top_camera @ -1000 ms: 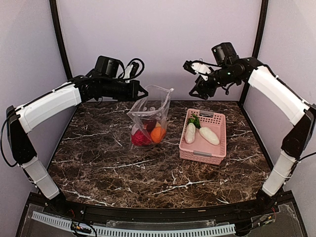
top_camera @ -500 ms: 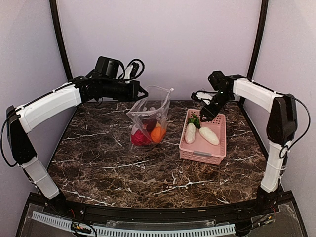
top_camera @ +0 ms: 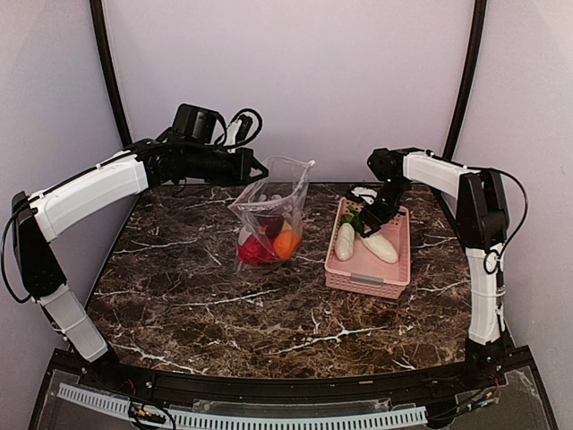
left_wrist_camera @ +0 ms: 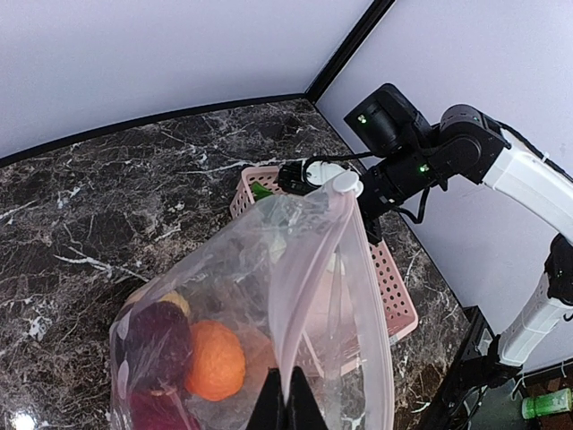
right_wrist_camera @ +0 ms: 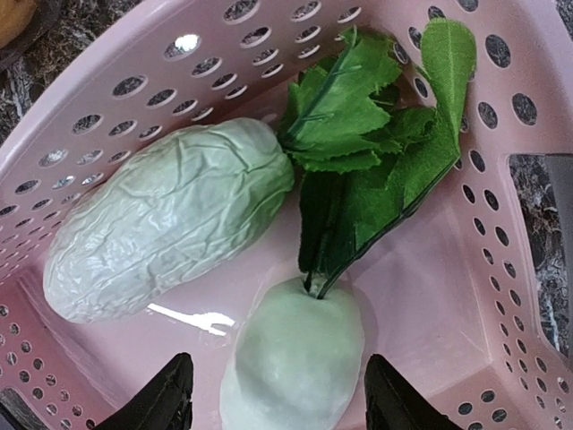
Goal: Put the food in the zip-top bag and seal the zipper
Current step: Pick up the fake vegetable from the bin.
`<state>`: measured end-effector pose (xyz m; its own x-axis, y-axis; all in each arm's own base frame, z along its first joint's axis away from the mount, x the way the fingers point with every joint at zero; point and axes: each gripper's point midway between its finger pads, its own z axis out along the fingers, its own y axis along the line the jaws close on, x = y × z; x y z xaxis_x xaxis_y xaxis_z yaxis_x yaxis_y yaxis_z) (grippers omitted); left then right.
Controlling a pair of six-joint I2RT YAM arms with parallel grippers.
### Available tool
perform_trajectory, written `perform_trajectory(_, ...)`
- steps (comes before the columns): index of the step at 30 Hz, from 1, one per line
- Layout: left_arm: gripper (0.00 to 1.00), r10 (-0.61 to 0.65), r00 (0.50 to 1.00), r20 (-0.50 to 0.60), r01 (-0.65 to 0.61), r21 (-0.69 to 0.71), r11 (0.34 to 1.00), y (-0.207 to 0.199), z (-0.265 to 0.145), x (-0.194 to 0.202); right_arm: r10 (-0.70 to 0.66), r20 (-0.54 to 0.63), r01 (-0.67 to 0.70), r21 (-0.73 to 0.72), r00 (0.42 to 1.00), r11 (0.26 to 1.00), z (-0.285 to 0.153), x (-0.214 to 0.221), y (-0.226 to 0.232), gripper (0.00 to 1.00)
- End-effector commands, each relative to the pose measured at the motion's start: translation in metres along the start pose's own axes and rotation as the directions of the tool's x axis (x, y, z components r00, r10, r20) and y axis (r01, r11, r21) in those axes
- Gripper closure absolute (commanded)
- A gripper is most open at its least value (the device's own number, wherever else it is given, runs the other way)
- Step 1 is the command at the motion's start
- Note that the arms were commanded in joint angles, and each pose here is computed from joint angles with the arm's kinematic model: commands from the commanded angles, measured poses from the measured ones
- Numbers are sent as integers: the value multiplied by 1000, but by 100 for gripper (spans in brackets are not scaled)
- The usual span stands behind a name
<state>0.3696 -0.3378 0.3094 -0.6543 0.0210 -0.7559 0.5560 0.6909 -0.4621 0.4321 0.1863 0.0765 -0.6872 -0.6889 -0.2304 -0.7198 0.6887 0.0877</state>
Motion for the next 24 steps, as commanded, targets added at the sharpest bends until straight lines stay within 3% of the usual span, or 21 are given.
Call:
perform_trajectory(1, 99, 18, 999, 27, -18, 10, 1000, -8, -18, -5, 53, -60, -52, 14, 997, 999, 11, 9, -7, 37)
perform_trajectory(7, 99, 24, 999, 28, -24, 0, 1000, -7, -20, -4, 64, -119, -62, 17, 991, 998, 23, 23, -7, 38)
perform_trajectory(12, 99, 21, 999, 29, -21, 7, 1000, -8, -19, -5, 62, -103, -60, 28, 993, 998, 12, 18, -8, 50)
perform_trajectory(18, 99, 17, 1000, 25, -17, 12, 1000, -8, -17, -4, 40, 35, -43, 73, 999, 996, -41, -11, -11, 57)
perform_trajectory(24, 99, 14, 1000, 27, -14, 13, 1000, -8, -15, -5, -18, 270, -6, 87, 963, 996, -118, -47, 1, 63)
